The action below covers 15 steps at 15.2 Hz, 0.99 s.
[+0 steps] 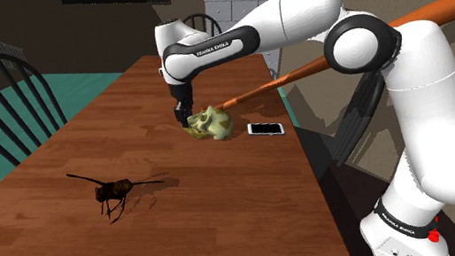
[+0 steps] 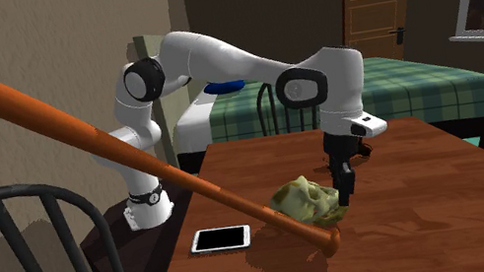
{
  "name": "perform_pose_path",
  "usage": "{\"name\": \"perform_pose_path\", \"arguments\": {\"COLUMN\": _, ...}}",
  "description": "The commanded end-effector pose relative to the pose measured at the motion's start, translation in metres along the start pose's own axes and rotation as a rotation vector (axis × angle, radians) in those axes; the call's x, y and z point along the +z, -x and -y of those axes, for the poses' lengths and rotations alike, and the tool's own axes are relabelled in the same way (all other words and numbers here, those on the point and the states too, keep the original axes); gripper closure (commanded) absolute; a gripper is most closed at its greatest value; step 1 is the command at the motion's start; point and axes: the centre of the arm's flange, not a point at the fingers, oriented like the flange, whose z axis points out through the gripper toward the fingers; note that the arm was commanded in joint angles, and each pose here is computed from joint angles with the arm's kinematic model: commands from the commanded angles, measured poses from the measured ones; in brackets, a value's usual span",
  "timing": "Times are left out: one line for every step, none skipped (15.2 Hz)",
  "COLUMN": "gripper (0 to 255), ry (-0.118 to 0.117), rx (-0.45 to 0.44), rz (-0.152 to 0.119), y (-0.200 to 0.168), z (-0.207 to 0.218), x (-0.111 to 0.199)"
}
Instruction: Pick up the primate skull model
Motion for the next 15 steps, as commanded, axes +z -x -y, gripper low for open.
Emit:
{"name": "perform_pose_path", "arguments": {"gripper": 255, "ry": 0.0, "rx": 0.0, "rz": 0.001, "y": 0.0, "z": 0.0, "x": 0.001}}
{"name": "perform_pose_path", "arguments": {"gripper": 255, "ry": 0.0, "rx": 0.0, "rz": 0.001, "y": 0.0, "z": 0.0, "x": 0.001}}
{"name": "perform_pose_path", "arguments": {"gripper": 255, "ry": 0.0, "rx": 0.0, "rz": 0.001, "y": 0.0, "z": 0.0, "x": 0.001}}
{"name": "perform_pose_path", "arguments": {"gripper": 255, "ry": 0.0, "rx": 0.0, "rz": 0.001, "y": 0.001, "z": 0.0, "x": -0.004}}
{"name": "perform_pose_path", "arguments": {"gripper": 255, "ry": 0.0, "rx": 0.0, "rz": 0.001, "y": 0.001, "z": -0.001, "x": -0.01}}
{"name": "perform_pose_path", "arguments": {"gripper": 255, "ry": 0.0, "rx": 0.0, "rz": 0.001, "y": 0.001, "z": -0.001, "x": -0.015}}
{"name": "perform_pose_path", "arguments": {"gripper": 255, "ry": 0.0, "rx": 0.0, "rz": 0.001, "y": 0.001, "z": -0.002, "x": -0.02}}
{"name": "perform_pose_path", "arguments": {"gripper": 255, "ry": 0.0, "rx": 0.0, "rz": 0.001, "y": 0.001, "z": -0.002, "x": -0.025}}
{"name": "perform_pose_path", "arguments": {"gripper": 255, "ry": 0.0, "rx": 0.0, "rz": 0.001, "y": 0.001, "z": -0.002, "x": -0.031}}
{"name": "perform_pose_path", "arguments": {"gripper": 255, "ry": 0.0, "rx": 0.0, "rz": 0.001, "y": 0.001, "z": -0.003, "x": -0.036}}
{"name": "perform_pose_path", "arguments": {"gripper": 255, "ry": 0.0, "rx": 0.0, "rz": 0.001, "y": 0.002, "z": -0.003, "x": -0.041}}
{"name": "perform_pose_path", "arguments": {"gripper": 255, "ry": 0.0, "rx": 0.0, "rz": 0.001, "y": 0.002, "z": -0.004, "x": -0.046}}
{"name": "perform_pose_path", "arguments": {"gripper": 255, "ry": 0.0, "rx": 0.0, "rz": 0.001, "y": 0.002, "z": -0.004, "x": -0.052}}
{"name": "perform_pose_path", "arguments": {"gripper": 255, "ry": 0.0, "rx": 0.0, "rz": 0.001, "y": 0.002, "z": -0.004, "x": -0.057}}
{"name": "perform_pose_path", "arguments": {"gripper": 255, "ry": 0.0, "rx": 0.0, "rz": 0.001, "y": 0.002, "z": -0.005, "x": -0.062}}
